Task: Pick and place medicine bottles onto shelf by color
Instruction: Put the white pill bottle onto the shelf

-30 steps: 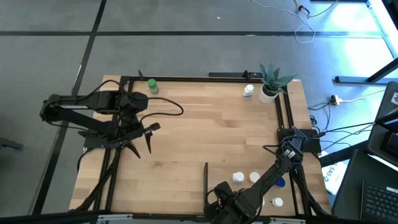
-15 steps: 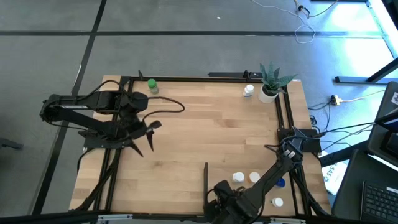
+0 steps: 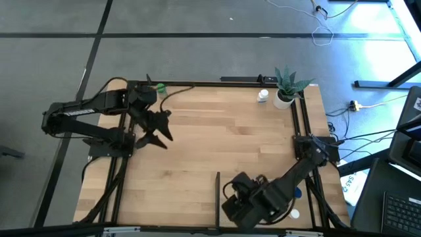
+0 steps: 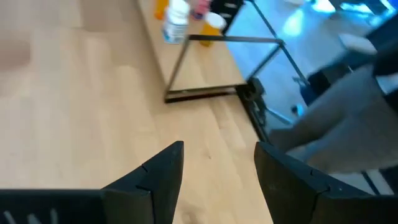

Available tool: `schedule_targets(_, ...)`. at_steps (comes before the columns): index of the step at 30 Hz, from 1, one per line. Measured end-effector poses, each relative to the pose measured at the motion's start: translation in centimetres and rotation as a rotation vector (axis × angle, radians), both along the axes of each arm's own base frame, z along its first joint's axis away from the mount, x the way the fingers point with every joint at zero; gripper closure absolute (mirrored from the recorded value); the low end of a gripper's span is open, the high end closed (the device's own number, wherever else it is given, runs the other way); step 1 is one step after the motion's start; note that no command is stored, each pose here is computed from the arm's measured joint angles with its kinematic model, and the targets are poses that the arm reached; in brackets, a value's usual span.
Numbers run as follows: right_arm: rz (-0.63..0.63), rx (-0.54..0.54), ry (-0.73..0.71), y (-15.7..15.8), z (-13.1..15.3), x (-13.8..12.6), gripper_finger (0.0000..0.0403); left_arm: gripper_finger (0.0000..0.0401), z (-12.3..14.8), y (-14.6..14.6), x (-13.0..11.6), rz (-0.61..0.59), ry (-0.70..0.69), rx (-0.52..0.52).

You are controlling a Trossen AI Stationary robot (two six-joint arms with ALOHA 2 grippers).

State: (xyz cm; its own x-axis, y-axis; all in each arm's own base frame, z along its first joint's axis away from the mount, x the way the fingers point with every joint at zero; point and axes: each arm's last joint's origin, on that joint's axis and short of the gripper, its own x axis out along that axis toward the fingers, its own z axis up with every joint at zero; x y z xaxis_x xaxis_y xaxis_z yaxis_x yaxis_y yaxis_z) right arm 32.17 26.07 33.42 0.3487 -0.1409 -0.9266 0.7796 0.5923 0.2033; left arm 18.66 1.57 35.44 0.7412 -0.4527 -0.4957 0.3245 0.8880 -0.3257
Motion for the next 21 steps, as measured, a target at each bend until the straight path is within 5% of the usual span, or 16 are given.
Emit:
schedule_targets(8, 0.188, -0.125, -0.164, -5.6, 6.9, -1.9, 0.0165, 0.0211, -0.1, 2.7, -0.2, 0.149, 0.010, -0.010)
schedule_targets(14, 0.286, -0.225, -0.246, -11.3, 11.4, -3.8, 0.0165, 0.0211, -0.1, 3.7, -0.4, 0.172, -0.035, 0.119)
schedule_targets(21, 0.407, -0.400, -0.235, -16.5, 13.8, -4.8, 0.0165, 0.0211, -0.2, 4.0, -0.4, 0.213, -0.033, 0.182)
